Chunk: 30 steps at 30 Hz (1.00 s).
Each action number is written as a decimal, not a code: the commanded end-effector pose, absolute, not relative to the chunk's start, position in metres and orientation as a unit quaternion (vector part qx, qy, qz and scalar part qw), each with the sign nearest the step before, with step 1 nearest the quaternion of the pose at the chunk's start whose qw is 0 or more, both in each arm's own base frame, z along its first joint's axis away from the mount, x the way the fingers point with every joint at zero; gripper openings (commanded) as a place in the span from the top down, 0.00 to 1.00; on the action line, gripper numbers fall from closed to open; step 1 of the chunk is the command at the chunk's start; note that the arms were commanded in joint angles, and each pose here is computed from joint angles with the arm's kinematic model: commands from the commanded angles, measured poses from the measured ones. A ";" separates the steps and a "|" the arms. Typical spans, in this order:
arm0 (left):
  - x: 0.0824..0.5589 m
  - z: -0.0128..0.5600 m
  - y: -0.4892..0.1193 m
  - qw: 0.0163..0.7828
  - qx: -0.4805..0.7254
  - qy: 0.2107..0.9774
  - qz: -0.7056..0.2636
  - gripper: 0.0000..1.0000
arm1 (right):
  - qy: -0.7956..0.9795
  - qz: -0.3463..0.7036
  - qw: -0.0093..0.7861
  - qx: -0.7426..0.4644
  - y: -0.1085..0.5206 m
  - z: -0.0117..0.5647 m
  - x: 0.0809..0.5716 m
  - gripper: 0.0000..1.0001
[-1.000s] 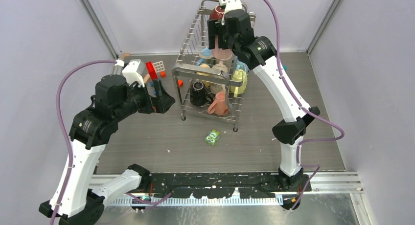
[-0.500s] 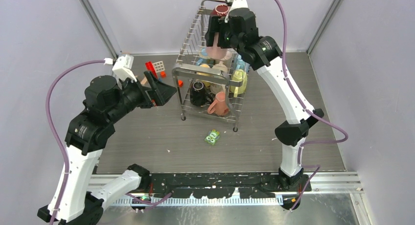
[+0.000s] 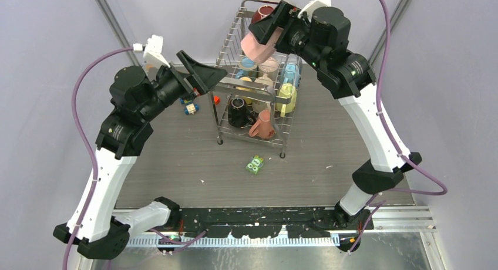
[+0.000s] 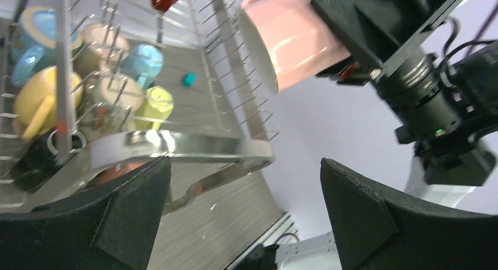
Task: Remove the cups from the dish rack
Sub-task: Unload the cup from the dish rack, then place the cup at the center of the board.
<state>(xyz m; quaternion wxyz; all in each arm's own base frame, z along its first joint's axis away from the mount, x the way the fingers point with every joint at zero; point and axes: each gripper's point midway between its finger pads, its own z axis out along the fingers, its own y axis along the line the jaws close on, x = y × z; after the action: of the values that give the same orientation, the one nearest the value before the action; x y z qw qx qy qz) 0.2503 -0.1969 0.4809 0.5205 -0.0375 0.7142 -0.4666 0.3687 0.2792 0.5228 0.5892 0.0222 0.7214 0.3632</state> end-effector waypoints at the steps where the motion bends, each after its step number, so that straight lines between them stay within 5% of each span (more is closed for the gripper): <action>1: 0.238 0.550 -0.207 0.550 -0.022 0.623 -0.555 0.00 | 0.617 0.496 0.609 0.044 0.281 0.603 0.334 0.84; 15: 0.249 0.570 -0.225 0.496 -0.031 0.570 -0.654 0.25 | 0.574 0.633 0.519 0.021 0.309 0.617 0.303 0.85; 30: 0.255 0.568 -0.231 0.469 -0.036 0.562 -0.680 0.36 | 0.557 0.677 0.481 0.009 0.316 0.620 0.296 0.85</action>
<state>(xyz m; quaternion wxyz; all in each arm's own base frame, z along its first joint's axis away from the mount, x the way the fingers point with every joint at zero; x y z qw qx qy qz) 0.2649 -0.2318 0.5515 0.4631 -0.0581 0.5871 -0.6614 0.3395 0.3402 0.5349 0.4416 0.0458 0.6629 0.6029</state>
